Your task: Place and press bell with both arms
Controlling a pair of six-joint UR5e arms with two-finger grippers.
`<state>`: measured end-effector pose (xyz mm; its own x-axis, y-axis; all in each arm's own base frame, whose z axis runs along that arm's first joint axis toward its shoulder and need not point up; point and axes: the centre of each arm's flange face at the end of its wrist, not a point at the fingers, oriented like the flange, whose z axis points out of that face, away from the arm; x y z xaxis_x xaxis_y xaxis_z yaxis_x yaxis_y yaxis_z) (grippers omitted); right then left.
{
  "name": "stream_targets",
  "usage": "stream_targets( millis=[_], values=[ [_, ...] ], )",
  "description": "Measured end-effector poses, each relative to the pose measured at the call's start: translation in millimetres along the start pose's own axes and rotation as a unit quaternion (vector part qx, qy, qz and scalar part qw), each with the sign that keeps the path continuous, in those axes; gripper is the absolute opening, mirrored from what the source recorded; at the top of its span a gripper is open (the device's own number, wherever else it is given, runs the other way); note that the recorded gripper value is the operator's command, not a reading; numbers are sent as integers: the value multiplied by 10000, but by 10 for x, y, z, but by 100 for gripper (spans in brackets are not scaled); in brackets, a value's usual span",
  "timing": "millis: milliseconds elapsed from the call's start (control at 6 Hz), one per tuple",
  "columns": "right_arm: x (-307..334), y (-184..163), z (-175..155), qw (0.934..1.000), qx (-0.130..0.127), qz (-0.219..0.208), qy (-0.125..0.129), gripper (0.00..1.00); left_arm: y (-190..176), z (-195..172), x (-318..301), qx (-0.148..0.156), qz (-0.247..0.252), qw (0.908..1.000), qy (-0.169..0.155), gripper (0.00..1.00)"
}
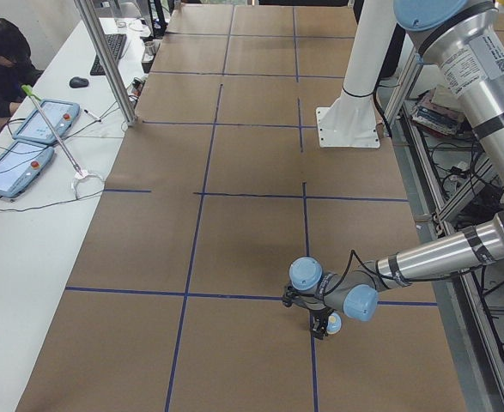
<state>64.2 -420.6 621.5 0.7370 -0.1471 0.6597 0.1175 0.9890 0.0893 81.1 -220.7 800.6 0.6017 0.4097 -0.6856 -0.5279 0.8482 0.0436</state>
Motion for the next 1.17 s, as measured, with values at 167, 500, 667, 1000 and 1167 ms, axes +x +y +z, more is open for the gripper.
stream_targets(
  millis=[167,500,667,1000,1167],
  values=[
    [-4,-1,-5,10000,5,-4,1,100,-6,-10,10,58,54,10000,5,8],
    [-37,-9,-42,10000,43,-36,6,100,-156,-293,167,550,246,9982,8,3],
    [-48,-12,-56,10000,56,-33,8,100,-300,-619,224,1040,210,9943,-45,1],
    [-71,-19,-81,10000,83,36,6,100,-559,-1199,273,1796,-26,9836,-139,0],
    [-77,-21,-87,9999,89,50,5,100,-736,-1529,415,2053,-295,9782,-111,0]
  ],
)
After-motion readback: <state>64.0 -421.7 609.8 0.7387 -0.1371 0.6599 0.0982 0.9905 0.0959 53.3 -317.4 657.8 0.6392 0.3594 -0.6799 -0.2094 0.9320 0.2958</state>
